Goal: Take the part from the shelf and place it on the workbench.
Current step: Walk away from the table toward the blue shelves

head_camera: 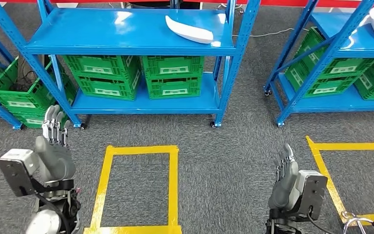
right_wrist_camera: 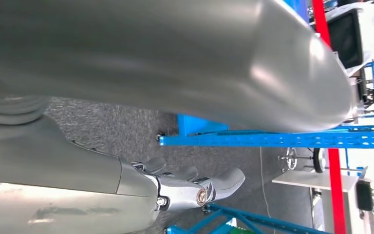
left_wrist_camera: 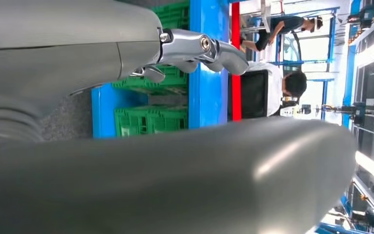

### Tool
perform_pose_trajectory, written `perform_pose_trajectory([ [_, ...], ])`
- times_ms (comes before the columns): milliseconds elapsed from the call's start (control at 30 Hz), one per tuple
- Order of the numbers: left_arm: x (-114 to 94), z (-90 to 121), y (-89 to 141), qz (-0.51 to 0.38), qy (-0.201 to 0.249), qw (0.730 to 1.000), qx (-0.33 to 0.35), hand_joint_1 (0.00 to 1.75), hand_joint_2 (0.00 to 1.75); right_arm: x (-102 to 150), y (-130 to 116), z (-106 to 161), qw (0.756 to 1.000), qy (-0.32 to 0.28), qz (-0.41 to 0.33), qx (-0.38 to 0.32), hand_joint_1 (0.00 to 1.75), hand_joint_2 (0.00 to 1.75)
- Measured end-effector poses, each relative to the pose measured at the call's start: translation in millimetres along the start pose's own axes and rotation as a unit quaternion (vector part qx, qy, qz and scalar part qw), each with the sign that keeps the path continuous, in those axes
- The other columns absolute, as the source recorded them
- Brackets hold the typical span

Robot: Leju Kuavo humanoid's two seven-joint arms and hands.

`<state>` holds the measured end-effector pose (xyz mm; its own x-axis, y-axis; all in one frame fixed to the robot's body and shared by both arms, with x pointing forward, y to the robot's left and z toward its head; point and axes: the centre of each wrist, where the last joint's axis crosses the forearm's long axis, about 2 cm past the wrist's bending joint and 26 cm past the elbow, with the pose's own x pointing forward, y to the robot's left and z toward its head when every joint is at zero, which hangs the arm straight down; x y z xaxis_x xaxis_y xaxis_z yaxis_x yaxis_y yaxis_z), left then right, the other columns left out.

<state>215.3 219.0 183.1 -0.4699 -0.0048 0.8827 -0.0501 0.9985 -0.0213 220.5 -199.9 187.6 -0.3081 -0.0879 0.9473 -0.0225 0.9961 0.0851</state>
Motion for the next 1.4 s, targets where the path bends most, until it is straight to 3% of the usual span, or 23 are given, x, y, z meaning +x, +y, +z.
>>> perform_pose_trajectory([
  [1400, -2.4, -1.9, -2.4, -0.002, 0.018, 1.0, 0.01, 0.0, 0.0, 3.1, 2.8, -0.6, 1.0, -0.001, 0.024, -0.001, 0.0, 0.0],
])
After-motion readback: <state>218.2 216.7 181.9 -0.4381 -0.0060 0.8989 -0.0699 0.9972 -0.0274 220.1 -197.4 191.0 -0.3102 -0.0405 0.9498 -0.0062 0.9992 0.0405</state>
